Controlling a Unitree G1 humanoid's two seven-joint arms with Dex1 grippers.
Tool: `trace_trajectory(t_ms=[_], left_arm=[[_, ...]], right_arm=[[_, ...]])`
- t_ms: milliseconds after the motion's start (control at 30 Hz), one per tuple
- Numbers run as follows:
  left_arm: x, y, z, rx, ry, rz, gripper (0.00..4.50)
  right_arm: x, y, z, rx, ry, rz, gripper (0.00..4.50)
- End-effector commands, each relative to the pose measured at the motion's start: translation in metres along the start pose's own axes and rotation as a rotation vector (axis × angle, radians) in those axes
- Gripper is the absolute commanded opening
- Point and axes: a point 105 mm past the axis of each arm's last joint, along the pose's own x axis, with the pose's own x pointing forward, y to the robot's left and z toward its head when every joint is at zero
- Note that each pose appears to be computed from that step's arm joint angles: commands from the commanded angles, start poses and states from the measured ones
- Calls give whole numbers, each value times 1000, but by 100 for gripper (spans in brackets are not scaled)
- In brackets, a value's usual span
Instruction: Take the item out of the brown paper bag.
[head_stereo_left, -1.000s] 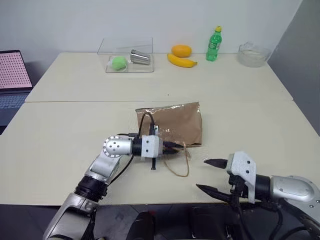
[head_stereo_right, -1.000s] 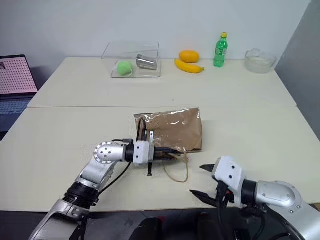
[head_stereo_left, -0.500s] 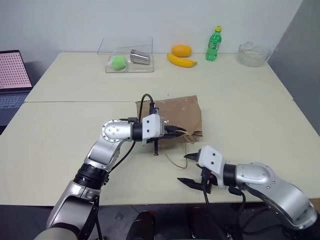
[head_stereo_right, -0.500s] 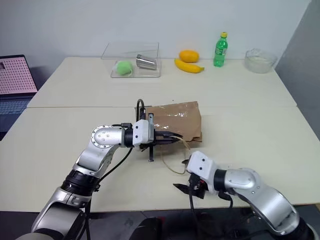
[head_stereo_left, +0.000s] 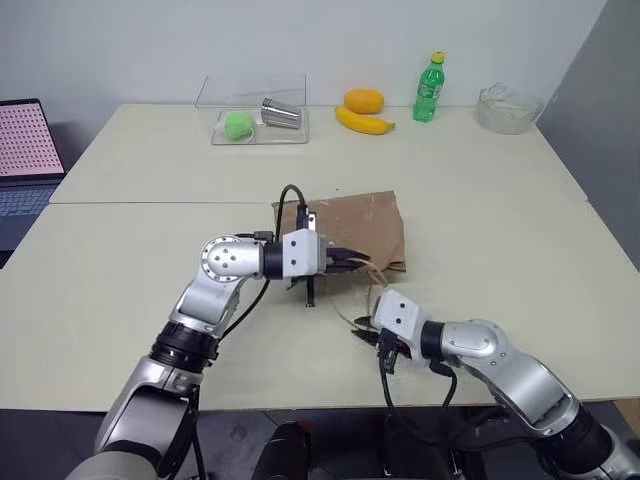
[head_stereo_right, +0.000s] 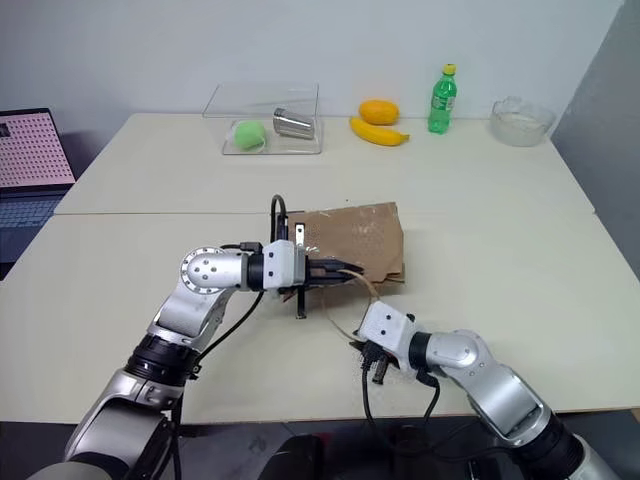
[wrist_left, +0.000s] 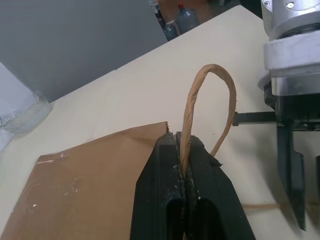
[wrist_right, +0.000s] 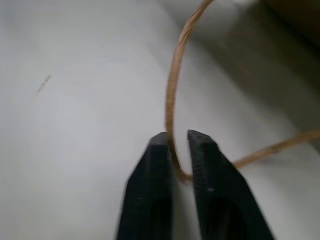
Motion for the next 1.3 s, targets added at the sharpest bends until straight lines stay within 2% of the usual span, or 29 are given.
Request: trace_trajectory(t_ms=[33,267,533,767,867,933,1067,1167,1267,1300], left_arm=[[1,18,12,35,-25,61,0],[7,55,20,-23,-48,182,0],[2,131,39,-126,-76,416,0],[-3,153,60,-99,-133,456,0],[-2,144,66,-112,-173,390,0],[-2,132,67,-138,-197,327,0],[-3,112,72,-192,-229,233,0],[-1,96,76,-236,-248,178,0],[1,86,77,-257,-249,145,0],[2,82,77,-260,-248,132,0]], right_arm=[[1,1,5,-60,-15,1,5],[-1,3,-10,-116,59,15,5],[-6,8,-27,-203,161,61,5],[-10,10,-29,-216,175,69,5],[-10,5,-15,-203,114,36,5],[-12,-8,6,-174,18,-54,5],[-21,-16,26,-144,-71,-137,92],[-35,-9,40,-105,-126,-149,205],[-50,1,42,-95,-121,-108,311],[-56,4,43,-96,-114,-93,311]])
